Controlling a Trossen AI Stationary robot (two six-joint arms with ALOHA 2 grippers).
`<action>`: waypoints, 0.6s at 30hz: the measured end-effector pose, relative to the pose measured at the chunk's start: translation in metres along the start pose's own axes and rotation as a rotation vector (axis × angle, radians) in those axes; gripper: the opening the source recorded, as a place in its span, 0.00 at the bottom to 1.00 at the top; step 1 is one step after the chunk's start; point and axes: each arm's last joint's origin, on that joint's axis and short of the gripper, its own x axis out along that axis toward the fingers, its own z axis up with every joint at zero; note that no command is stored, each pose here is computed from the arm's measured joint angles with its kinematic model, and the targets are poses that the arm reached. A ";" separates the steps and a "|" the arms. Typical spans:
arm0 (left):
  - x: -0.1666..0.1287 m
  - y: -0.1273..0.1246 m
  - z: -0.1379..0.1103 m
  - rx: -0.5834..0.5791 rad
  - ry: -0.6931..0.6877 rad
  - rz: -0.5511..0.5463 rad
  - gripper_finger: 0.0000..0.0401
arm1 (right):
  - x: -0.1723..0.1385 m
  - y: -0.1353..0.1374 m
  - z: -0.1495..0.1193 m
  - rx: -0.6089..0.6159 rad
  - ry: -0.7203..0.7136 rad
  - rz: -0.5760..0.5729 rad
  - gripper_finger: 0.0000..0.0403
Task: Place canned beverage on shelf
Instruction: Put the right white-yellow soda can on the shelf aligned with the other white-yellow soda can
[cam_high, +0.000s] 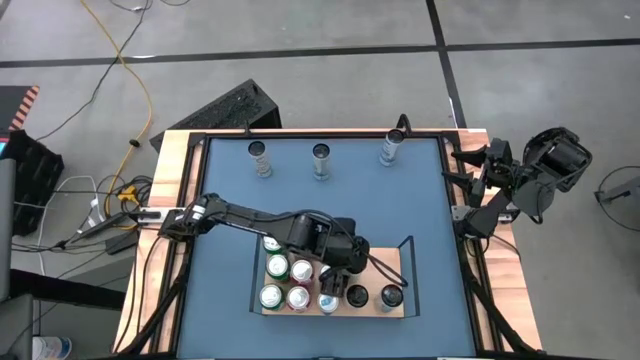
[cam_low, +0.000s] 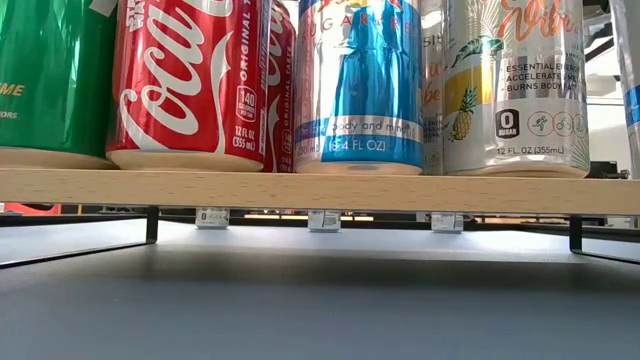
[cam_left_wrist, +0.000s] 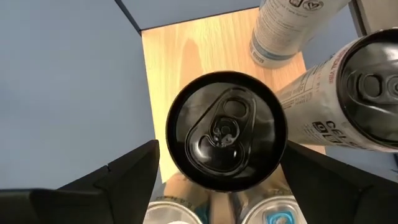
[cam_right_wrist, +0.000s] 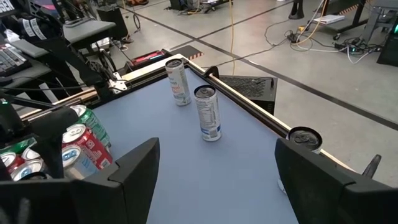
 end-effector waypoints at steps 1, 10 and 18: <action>-0.002 0.000 0.001 0.002 -0.001 0.000 0.79 | 0.000 0.000 0.000 0.001 0.002 0.001 0.75; -0.016 0.005 0.003 0.019 -0.006 0.039 0.79 | 0.000 0.000 0.000 0.002 0.006 0.004 0.75; -0.017 0.005 0.003 0.000 -0.012 0.026 0.79 | 0.000 0.000 0.000 -0.005 0.007 0.002 0.75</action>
